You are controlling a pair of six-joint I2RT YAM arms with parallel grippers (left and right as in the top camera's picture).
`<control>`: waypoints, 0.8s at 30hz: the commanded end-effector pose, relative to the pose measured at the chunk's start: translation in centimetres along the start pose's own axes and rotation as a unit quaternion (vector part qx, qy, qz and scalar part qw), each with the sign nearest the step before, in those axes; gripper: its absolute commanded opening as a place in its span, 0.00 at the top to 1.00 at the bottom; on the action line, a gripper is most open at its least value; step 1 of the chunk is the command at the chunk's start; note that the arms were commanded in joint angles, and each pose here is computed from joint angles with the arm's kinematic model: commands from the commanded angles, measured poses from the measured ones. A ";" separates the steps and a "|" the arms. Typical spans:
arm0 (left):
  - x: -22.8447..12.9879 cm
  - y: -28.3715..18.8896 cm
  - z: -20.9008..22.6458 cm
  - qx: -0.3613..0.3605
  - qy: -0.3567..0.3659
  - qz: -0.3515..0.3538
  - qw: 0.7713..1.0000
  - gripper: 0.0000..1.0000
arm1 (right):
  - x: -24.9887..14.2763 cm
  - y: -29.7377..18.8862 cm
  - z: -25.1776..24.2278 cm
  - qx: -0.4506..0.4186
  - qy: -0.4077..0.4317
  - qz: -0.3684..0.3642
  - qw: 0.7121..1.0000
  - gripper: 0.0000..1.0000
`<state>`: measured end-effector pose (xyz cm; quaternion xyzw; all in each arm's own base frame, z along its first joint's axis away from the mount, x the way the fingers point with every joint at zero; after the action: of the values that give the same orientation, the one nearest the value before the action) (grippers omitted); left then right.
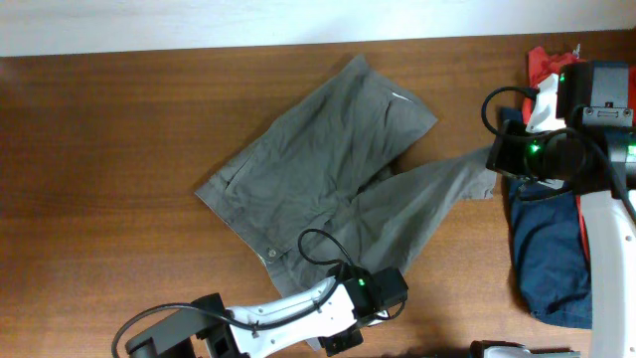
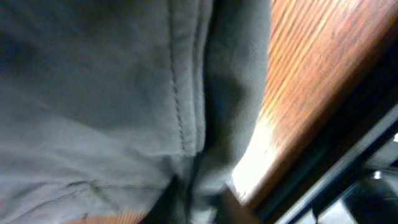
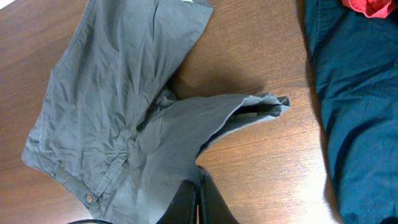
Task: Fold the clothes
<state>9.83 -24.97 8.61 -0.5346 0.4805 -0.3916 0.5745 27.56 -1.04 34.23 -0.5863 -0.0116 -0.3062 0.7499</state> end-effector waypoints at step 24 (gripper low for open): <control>-6.8 -13.0 9.8 0.140 -0.356 -0.119 0.916 0.99 | 3.4 -0.6 3.1 0.104 -0.077 -0.083 0.988 0.96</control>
<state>16.89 -19.47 20.10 -0.5951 0.2005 -0.3201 0.7094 30.07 -0.59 35.95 -0.5536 -0.1120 -0.3216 0.7599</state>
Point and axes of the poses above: each gripper's point midway between its finger pads, its own y axis out along the fingers, its own z axis along the line the jaws close on, x = y × z, the point moved 7 cm from there along -y, back along the fingers, and after that the axes turned 5 degrees about y, right-handed, at the moved point
